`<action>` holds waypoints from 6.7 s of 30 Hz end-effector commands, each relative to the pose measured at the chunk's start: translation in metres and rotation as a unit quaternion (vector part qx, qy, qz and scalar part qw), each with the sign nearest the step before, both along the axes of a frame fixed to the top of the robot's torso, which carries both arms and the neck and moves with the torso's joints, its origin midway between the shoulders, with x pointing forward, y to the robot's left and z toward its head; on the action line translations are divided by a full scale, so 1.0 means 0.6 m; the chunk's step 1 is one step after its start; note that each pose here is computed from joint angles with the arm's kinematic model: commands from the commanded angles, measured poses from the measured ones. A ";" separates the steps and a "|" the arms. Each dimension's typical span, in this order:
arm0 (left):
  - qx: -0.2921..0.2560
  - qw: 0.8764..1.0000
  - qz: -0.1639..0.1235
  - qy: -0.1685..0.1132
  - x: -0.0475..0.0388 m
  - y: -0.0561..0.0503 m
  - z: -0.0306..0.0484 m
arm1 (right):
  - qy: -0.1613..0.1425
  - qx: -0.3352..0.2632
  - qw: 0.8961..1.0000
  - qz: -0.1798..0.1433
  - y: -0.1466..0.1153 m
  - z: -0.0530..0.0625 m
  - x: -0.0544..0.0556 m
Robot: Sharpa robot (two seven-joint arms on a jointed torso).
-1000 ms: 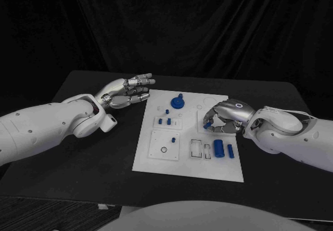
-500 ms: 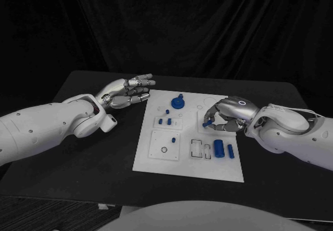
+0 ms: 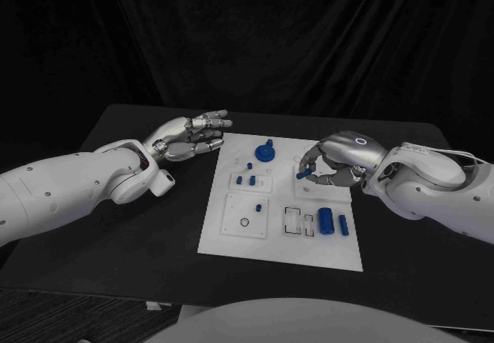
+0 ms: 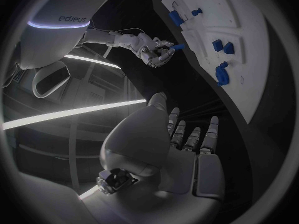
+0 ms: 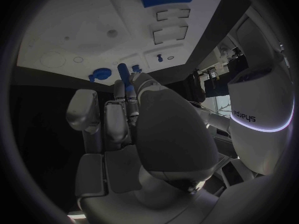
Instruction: Assemble the parts on the task board
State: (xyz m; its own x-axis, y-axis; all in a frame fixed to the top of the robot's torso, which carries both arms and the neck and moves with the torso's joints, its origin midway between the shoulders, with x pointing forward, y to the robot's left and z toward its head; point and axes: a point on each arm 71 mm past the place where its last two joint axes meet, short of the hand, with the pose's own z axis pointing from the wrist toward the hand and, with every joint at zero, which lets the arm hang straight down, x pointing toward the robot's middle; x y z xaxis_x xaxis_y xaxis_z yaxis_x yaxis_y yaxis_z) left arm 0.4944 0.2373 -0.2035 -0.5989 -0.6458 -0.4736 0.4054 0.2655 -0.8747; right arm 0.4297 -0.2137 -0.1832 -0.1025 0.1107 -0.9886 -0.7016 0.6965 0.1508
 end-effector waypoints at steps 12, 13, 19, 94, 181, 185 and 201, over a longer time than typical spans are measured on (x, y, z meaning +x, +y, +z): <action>-0.010 1.000 0.000 -0.006 -0.002 -0.001 0.000 | 0.056 -0.026 0.994 0.085 0.126 -0.008 -0.007; -0.010 1.000 0.000 -0.006 -0.002 -0.001 0.000 | 0.057 -0.026 0.994 0.092 0.135 -0.008 -0.008; -0.011 1.000 0.000 -0.007 -0.002 -0.002 0.001 | 0.065 -0.031 0.990 0.125 0.180 -0.010 -0.016; -0.011 1.000 -0.001 -0.005 -0.003 -0.002 0.000 | 0.067 -0.116 0.975 0.178 0.255 -0.053 -0.046; -0.003 1.000 -0.007 0.015 -0.003 -0.006 -0.010 | 0.087 -0.116 0.974 0.172 0.250 -0.085 -0.050; -0.003 1.000 -0.007 0.016 -0.003 -0.006 -0.011 | 0.091 -0.122 0.974 0.167 0.247 -0.087 -0.049; -0.002 1.000 -0.007 0.019 -0.003 -0.006 -0.012 | 0.067 -0.093 0.982 0.148 0.223 -0.076 -0.046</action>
